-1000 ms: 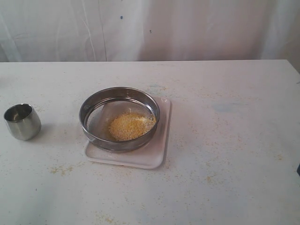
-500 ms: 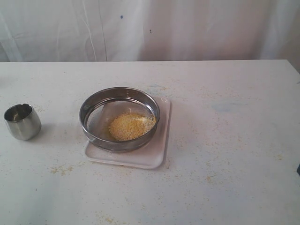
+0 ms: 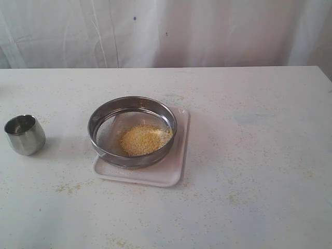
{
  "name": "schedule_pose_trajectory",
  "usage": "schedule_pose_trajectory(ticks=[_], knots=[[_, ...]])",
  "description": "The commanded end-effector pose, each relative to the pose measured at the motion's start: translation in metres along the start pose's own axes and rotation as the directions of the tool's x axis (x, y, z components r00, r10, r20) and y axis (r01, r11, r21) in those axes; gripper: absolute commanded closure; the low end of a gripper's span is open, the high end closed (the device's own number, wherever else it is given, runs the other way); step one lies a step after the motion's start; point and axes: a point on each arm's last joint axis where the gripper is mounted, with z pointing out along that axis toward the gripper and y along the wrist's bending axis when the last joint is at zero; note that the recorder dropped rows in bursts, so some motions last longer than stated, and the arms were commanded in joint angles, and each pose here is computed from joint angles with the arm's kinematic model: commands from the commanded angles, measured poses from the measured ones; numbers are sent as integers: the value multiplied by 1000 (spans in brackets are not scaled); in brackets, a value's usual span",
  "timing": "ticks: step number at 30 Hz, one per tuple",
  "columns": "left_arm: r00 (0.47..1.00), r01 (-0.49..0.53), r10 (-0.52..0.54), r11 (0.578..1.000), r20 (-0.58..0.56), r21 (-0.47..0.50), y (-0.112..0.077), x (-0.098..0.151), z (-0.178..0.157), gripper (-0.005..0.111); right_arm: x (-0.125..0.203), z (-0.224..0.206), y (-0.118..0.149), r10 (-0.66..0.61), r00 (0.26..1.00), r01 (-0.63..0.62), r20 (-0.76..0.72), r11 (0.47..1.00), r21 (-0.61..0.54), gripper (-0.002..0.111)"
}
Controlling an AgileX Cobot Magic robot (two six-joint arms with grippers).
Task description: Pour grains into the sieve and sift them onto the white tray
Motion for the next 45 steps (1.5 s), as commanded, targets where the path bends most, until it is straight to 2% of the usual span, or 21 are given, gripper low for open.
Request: schedule_pose_trajectory(ticks=[1,3,6,8,10,12,15,17,20,23,26,27,33,40,45], knots=[[1000,3,-3,1000,1,5,0,1,0,107,-6,-6,7,144,965,-119,-221,985,122,108],[1000,3,-3,1000,1,5,0,1,0,107,-18,-4,16,116,952,-89,-283,990,107,108],[1000,3,-3,1000,1,5,0,1,0,107,-44,3,40,11,935,-11,-355,1000,1,108],[1000,3,-3,1000,1,5,0,1,0,107,-59,14,54,-87,897,70,-433,996,-54,108],[1000,3,-3,1000,1,5,0,1,0,107,-69,32,64,-158,823,141,-545,987,-73,108],[1000,3,-3,1000,1,5,0,1,0,107,-74,55,73,-243,694,219,-677,968,-123,108],[1000,3,-3,1000,1,5,0,1,0,107,-71,96,78,-279,526,255,-803,953,-164,108],[1000,3,-3,1000,1,5,0,1,0,107,-68,131,80,-293,460,271,-838,945,-182,107],[1000,3,-3,1000,1,5,0,1,0,107,-55,182,79,-293,387,275,-874,942,-194,97],[1000,3,-3,1000,1,5,0,1,0,107,-29,228,73,-268,301,237,-915,950,-201,76],[1000,3,-3,1000,1,5,0,1,0,107,-2,266,63,-259,273,232,-926,952,-198,53],[1000,3,-3,1000,1,5,0,1,0,107,5,275,60,-254,276,235,-927,953,-191,50],[1000,3,-3,1000,1,5,0,1,0,107,49,332,39,-248,283,258,-927,950,-176,53],[1000,3,-3,1000,1,5,0,1,0,107,93,383,18,-277,227,280,-934,937,-209,53],[1000,3,-3,1000,1,5,0,1,0,107,111,406,9,-317,169,302,-933,918,-257,53]])
